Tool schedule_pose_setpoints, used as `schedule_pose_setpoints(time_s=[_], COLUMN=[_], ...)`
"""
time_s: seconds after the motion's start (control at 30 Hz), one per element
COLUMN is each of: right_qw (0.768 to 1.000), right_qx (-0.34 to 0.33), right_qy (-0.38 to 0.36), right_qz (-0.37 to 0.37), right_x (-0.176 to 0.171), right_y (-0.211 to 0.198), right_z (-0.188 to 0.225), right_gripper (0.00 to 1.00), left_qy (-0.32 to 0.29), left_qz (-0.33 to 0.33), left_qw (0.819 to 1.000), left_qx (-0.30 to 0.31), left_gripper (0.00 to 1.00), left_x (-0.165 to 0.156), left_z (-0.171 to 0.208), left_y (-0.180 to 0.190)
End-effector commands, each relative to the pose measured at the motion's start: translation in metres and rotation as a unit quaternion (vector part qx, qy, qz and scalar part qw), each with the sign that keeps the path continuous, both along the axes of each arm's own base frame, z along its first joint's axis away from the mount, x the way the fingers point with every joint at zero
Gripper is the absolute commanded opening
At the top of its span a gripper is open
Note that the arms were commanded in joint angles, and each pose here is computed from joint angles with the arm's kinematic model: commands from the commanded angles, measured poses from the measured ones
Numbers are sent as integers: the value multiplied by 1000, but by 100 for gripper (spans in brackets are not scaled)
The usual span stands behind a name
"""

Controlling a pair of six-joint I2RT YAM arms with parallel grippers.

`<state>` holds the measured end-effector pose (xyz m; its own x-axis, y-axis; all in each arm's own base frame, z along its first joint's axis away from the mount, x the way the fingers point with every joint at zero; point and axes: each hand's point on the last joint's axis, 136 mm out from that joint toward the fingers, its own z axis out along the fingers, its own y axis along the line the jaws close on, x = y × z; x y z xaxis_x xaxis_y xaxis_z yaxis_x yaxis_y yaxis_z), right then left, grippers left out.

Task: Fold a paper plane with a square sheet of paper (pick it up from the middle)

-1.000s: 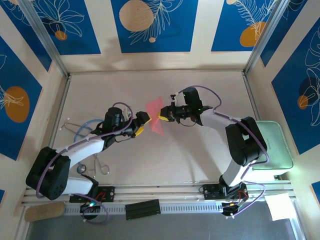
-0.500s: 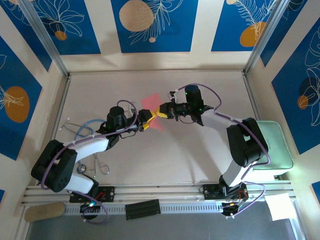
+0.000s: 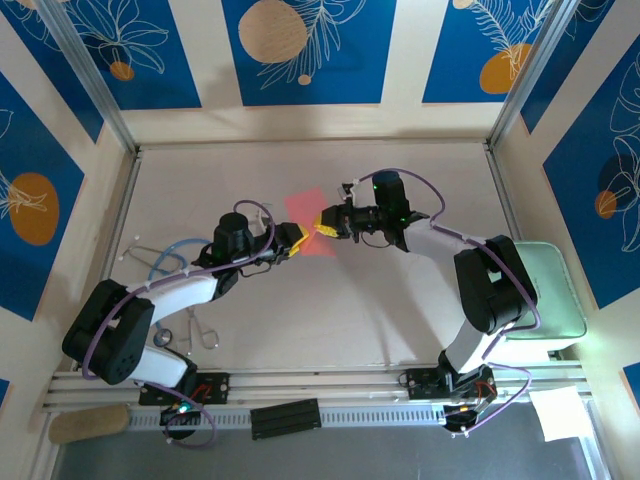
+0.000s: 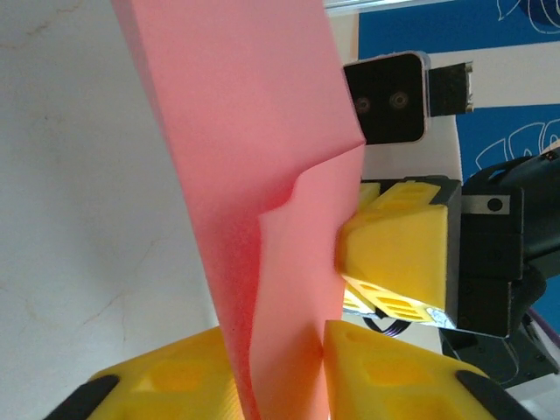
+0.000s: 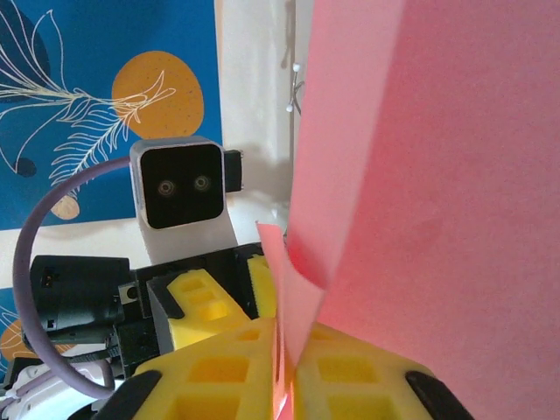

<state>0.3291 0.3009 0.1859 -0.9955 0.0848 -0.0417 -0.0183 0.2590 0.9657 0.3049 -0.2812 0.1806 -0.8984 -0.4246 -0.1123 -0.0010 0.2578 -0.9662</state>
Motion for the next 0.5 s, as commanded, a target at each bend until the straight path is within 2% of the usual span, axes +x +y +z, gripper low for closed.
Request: schedule_pose_setpoints(time_s=[0.0,0.13,0.3,0.4,0.47], right_qw=[1000,999,993,983,975], right_qx=[-1,-27,-77,-134,-168], right_qy=[3,14,22,14,-1], right_qz=[4,-20,-84,-126,-146], right_x=[-7,-3,9,14,16], right_y=[-6,-15,-48,-73,-87], right_z=[0,-10,-25,-33,-33], right_gripper=[18,30,47,57,62], left_qy=[-16,-13,-5,-7,-1], left_qz=[-1,1,-1,-2,-4], left_qw=[1000,1000,998,988,969], left_qx=[1,17,70,156,249], left_gripper=[23,12,8,7,7], left_x=[6,9,8,6,2], left_z=[10,6,-7,-21,-33], left_y=[-3,-1,7,21,40])
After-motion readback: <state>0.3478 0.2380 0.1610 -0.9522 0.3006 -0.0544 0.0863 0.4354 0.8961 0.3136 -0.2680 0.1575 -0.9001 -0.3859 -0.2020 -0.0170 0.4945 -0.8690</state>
